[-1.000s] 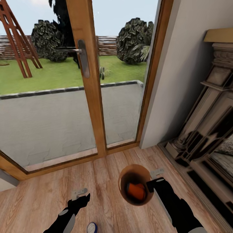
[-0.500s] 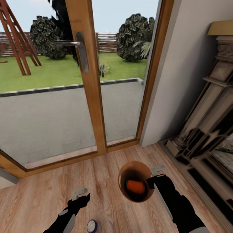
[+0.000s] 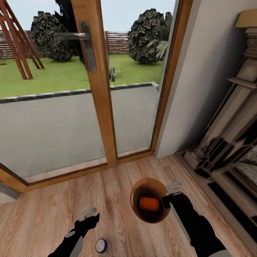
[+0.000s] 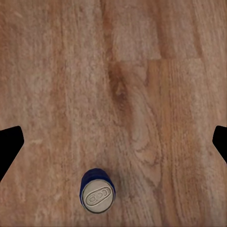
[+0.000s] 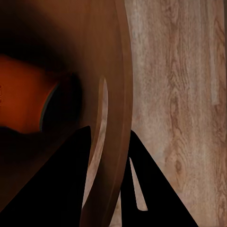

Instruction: Put the three can of soda from the living room inside the tash can in the kitchen.

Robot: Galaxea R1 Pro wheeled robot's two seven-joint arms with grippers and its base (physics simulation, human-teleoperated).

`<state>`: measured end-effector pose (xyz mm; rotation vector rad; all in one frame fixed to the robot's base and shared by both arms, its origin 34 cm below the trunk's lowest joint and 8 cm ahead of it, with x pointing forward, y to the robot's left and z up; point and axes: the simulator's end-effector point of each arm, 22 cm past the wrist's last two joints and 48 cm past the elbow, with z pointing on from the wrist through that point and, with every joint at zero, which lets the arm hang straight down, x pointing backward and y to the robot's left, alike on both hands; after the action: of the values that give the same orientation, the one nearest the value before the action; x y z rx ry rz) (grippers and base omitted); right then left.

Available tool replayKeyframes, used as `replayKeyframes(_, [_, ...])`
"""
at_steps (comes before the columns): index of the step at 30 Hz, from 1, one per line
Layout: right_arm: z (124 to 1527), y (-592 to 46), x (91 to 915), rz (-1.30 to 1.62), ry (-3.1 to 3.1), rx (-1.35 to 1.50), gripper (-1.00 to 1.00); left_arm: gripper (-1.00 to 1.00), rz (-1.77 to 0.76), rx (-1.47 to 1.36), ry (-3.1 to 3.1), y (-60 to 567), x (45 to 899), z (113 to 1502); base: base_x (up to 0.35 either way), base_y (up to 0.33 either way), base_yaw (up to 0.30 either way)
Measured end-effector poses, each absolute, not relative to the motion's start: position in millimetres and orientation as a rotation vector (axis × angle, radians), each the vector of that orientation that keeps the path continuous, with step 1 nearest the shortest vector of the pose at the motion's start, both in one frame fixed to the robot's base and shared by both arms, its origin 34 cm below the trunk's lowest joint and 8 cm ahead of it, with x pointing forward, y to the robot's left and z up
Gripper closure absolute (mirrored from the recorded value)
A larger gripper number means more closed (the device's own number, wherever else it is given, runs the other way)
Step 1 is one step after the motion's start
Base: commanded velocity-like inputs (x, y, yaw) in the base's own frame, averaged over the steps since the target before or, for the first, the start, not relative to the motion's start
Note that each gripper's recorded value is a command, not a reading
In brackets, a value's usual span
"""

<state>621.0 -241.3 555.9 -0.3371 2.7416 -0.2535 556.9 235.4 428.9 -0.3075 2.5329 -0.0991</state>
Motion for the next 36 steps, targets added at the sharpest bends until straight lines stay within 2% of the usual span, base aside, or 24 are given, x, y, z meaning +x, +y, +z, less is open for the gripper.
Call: replayKeyframes(36, [458, -241, 599, -0.249, 2.797, -0.352, 1.00, -1.00, -0.092, -0.314, 2.590, 235, 527, 334, 0.000, 0.000, 0.000])
